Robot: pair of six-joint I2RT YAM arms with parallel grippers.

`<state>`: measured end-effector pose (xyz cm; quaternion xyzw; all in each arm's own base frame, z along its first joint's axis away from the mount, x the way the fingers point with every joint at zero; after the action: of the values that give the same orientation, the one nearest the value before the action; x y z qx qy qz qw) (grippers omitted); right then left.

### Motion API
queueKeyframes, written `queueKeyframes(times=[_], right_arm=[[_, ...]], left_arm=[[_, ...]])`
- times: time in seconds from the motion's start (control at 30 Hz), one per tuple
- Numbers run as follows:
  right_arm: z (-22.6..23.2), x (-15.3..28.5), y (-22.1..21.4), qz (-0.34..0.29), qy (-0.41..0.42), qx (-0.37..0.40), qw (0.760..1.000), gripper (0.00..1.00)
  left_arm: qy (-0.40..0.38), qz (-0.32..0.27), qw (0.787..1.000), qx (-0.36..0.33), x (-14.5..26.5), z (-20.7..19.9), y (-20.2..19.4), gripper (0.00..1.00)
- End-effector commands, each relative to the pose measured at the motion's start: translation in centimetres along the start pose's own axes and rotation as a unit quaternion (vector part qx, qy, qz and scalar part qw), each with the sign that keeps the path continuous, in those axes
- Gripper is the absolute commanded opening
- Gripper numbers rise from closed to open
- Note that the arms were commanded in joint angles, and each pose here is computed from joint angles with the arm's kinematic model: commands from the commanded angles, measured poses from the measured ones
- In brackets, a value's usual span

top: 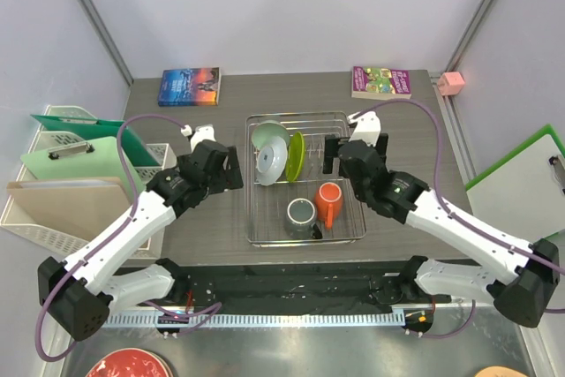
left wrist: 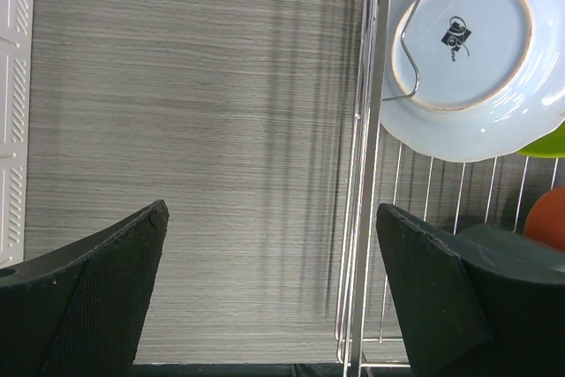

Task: Unload the mixed dishes from the dish rack
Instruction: Pick up the plate from the dish rack.

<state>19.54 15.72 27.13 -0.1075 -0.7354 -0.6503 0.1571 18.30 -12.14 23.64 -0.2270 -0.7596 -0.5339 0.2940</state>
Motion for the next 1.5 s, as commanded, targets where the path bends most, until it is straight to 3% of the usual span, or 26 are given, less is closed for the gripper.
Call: queueKeyframes(times=[0.0,0.1,0.17,0.27,0.5,1.47], right_arm=[[1.1,-0.8,0.0,0.014,0.016,0.011,1.000,0.98],[1.9,-1.8,0.3,0.027,0.005,0.018,0.999,0.92],[2.4,-2.2,1.5,0.026,-0.007,0.015,1.000,0.81],[3.2,-3.1,2.7,0.030,-0.046,0.023,0.998,0.75],[5.7,-4.6,5.0,0.038,-0.103,0.063,0.992,0.73],[11.6,-9.4,0.2,0.125,-0.024,0.048,0.991,0.66]], left_arm=[[-0.013,-0.013,1.000,0.009,0.0,-0.4,0.4,1.00],[0.006,-0.009,1.000,0.004,-0.4,-0.2,0.2,1.00],[0.018,-0.004,1.000,-0.001,-0.6,-0.1,0.2,1.00],[0.037,-0.001,0.999,-0.006,-0.8,0.1,0.1,1.00],[0.023,-0.002,1.000,0.004,-0.5,0.2,-0.1,1.00],[-0.009,0.006,1.000,0.019,0.0,0.1,-0.5,0.99]])
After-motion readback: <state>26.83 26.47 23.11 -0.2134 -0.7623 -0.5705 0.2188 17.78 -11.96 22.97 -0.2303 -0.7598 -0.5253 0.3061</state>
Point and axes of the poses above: each gripper's point midway between its finger pads, its own x axis back along the fingers, its own z axis along the line the jaws close on, y = z × x, the point moved 10 cm from there along x, back along the fingers, and after that the axes turned 9 degrees about x, right-handed, at the moved point
